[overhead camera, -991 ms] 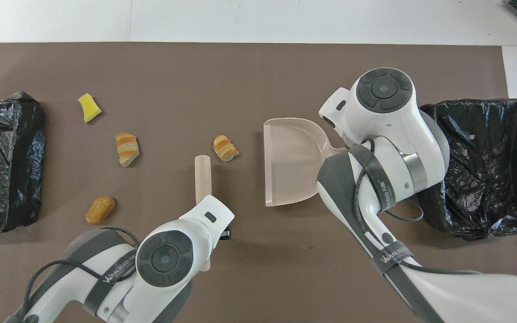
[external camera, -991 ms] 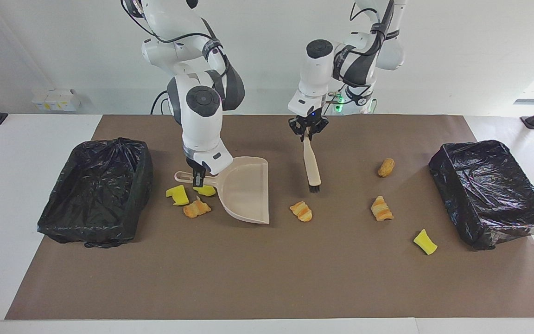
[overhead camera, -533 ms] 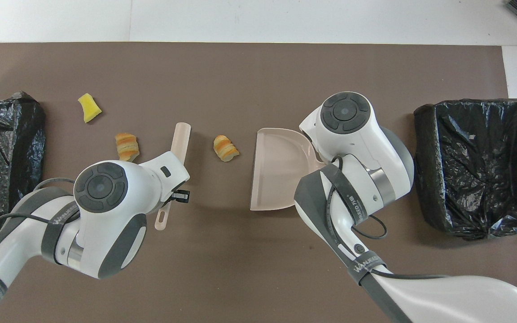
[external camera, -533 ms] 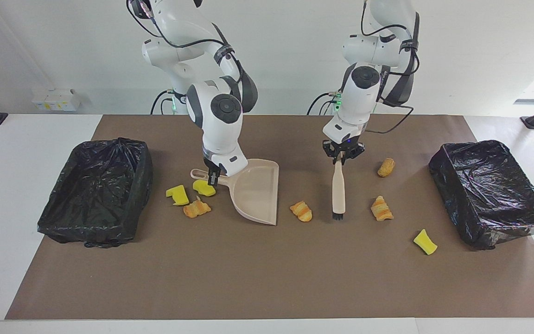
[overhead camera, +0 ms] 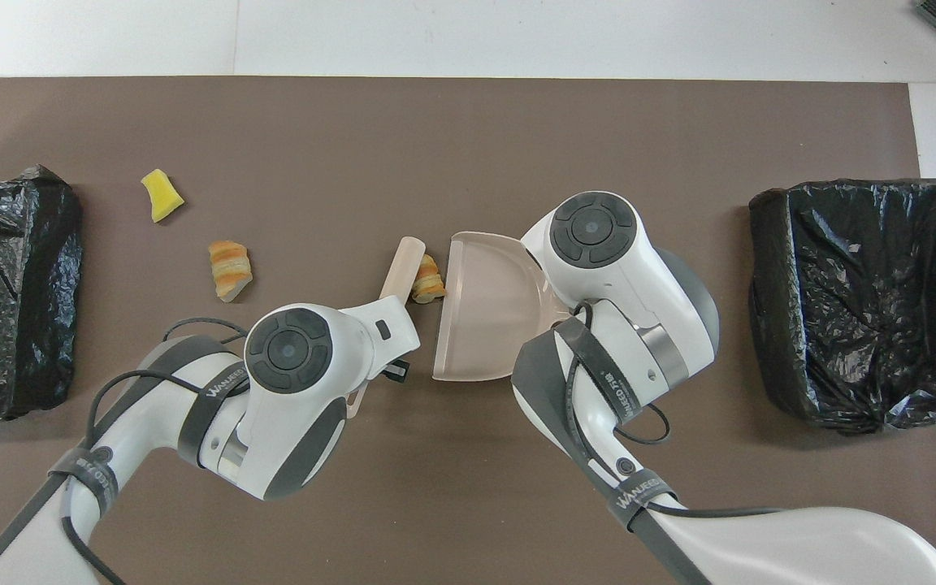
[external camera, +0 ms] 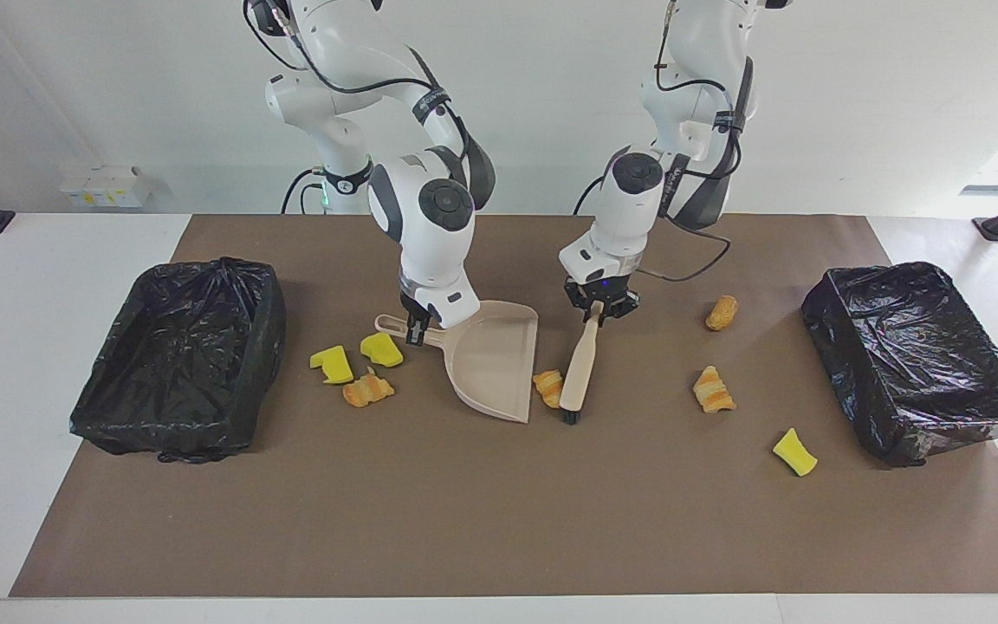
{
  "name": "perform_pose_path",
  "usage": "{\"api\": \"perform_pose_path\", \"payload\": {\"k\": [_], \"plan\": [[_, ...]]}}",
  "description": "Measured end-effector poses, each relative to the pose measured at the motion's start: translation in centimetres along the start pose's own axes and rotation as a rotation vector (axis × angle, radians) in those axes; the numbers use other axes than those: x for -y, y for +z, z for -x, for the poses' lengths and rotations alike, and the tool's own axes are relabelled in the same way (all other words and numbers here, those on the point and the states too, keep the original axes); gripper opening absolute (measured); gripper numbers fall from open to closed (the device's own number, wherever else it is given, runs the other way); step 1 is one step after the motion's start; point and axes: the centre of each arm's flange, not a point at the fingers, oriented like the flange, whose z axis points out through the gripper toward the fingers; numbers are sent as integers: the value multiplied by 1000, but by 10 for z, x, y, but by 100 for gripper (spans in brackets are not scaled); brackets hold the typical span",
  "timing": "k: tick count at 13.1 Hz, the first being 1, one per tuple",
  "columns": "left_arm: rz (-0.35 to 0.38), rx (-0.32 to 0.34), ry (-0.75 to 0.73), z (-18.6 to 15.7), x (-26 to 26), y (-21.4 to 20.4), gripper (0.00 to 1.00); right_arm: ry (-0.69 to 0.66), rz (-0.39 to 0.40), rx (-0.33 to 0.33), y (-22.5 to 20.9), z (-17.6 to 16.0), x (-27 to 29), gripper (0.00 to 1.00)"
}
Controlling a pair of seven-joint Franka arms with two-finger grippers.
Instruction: Sweep and dump trash in bin
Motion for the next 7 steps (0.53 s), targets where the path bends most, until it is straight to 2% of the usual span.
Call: {"api": "perform_pose_path", "payload": {"k": [3,7], "plan": [[25,0,-78,12,-53,-4,25,1,0,0,0,0,0,33],[28,-19,-164,3,-33,-31,25,0,0,0,0,0,0,33]]}}
